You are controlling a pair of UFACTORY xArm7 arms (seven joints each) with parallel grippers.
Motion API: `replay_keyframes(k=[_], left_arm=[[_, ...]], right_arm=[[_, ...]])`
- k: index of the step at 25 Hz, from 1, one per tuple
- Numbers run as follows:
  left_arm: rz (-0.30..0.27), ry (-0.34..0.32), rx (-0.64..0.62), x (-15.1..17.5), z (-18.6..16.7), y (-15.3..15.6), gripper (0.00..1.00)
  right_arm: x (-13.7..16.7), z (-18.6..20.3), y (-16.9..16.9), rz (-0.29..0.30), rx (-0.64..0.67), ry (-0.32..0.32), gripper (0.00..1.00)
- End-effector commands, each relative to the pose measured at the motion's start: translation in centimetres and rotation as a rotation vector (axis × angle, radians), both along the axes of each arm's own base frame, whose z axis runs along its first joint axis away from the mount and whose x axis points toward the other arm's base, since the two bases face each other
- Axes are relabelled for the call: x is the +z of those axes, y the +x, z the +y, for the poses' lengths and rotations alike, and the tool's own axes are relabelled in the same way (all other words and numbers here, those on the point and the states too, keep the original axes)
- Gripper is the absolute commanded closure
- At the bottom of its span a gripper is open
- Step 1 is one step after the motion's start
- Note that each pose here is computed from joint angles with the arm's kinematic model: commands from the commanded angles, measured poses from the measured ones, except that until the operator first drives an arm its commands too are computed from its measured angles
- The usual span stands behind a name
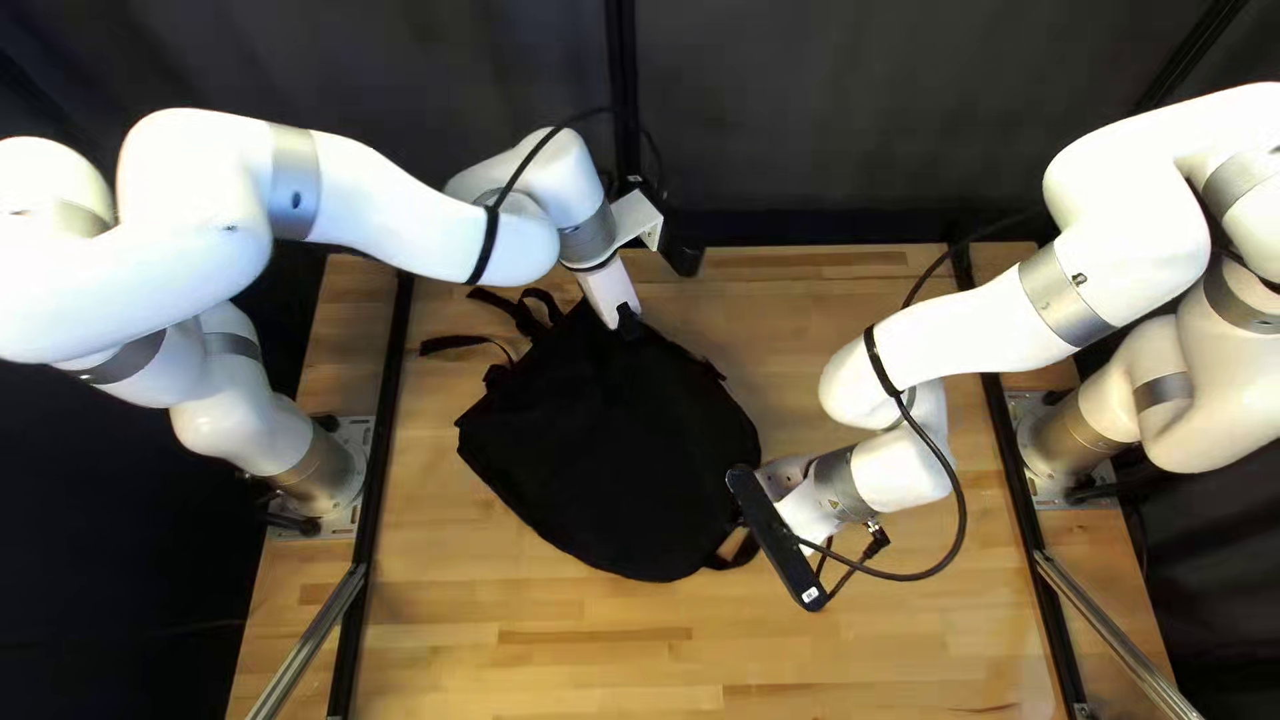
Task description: Remove a lunch box from a kids backpack
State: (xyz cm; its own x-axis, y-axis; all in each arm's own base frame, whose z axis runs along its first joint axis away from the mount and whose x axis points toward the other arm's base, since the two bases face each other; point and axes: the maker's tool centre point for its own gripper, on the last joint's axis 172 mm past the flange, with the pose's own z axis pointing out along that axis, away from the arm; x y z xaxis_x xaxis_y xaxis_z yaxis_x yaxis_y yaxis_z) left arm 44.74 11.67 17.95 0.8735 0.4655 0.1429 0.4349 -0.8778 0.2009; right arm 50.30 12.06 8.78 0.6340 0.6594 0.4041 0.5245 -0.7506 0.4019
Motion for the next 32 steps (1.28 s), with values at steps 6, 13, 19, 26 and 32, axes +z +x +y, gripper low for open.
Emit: replay_keyframes(k=[6, 13, 19, 26, 32], left_arm=[[0.037, 0.068, 0.026, 0.8, -4.5, -1.9, 0.00], [0.070, 0.148, 0.078, 1.5, -8.8, -5.5, 0.00], [0.093, 0.181, 0.111, 1.0, -11.5, -8.8, 0.00], [0.097, 0.174, 0.121, 0.2, -12.8, -9.1, 0.00], [0.097, 0.169, 0.121, 0.2, -12.8, -9.2, 0.00]], right_arm=[[0.3, 1.4, 2.7, -0.010, 0.028, 0.007, 1.00], [1.0, 1.5, 6.1, -0.037, 0.024, 0.016, 1.00], [2.0, 1.6, 8.5, -0.055, 0.025, 0.026, 0.00], [6.2, 1.8, 3.7, -0.024, 0.105, -0.060, 0.00], [9.3, -1.9, 0.6, 0.003, 0.136, -0.140, 0.00]])
